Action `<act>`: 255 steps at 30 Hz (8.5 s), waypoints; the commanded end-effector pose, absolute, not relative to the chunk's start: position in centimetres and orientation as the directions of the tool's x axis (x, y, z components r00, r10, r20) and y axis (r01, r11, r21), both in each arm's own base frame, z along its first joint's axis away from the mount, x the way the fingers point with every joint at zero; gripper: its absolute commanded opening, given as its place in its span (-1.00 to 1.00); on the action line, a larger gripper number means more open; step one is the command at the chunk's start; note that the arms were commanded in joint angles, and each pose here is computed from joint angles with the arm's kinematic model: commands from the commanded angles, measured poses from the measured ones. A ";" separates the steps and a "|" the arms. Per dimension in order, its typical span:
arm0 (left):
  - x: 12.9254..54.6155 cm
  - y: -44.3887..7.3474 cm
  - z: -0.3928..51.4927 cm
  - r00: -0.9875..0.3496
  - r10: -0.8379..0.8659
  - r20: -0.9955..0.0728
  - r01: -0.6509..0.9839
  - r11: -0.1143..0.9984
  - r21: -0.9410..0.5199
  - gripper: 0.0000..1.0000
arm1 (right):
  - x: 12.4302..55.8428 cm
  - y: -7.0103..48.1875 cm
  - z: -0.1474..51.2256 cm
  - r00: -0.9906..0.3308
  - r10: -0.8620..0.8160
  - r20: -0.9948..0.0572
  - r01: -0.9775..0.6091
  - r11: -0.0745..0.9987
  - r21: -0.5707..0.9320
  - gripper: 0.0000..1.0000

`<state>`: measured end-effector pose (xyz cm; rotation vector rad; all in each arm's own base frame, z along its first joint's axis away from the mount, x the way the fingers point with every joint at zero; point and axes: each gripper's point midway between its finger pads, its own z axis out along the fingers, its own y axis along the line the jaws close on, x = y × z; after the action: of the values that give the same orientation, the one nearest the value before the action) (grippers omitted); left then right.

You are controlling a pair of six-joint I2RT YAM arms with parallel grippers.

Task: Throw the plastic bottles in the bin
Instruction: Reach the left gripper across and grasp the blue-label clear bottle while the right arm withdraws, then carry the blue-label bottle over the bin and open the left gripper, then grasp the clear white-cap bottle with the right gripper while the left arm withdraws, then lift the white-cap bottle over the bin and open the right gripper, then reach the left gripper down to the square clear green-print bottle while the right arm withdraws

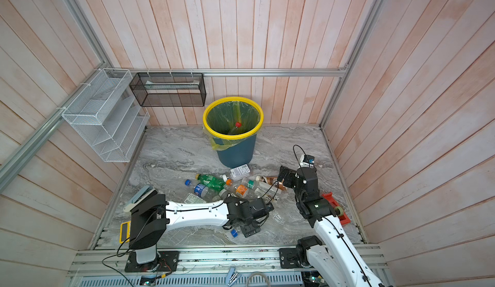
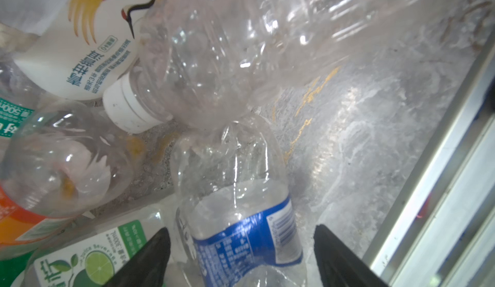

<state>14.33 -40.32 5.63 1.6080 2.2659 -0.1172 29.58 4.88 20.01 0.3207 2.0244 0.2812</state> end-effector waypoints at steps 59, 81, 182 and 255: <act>20.9 -35.2 25.9 -0.398 0.406 -0.823 0.705 0.709 0.008 0.01 | 29.0 4.0 21.3 -0.351 0.355 -0.866 0.083 0.933 0.349 0.98; 39.9 -28.9 47.8 -0.053 -0.094 -0.994 0.623 0.775 -0.107 0.36 | 28.7 5.3 22.2 -0.363 0.328 -0.872 -0.001 0.936 0.352 0.98; 27.7 -10.1 22.5 -0.498 -0.315 -0.808 -0.051 0.941 -0.335 0.99 | 32.9 21.9 50.6 0.099 0.262 -0.960 -0.561 0.812 0.163 0.03; 22.2 -15.7 5.0 -0.844 -0.345 -0.410 -0.286 0.937 -0.200 0.95 | 32.9 4.5 23.5 -0.370 0.270 -0.889 -0.003 0.957 0.292 0.99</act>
<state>22.25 -15.47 4.99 -0.4827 2.6304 -0.1910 32.89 4.41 23.66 0.1904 1.9379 0.2662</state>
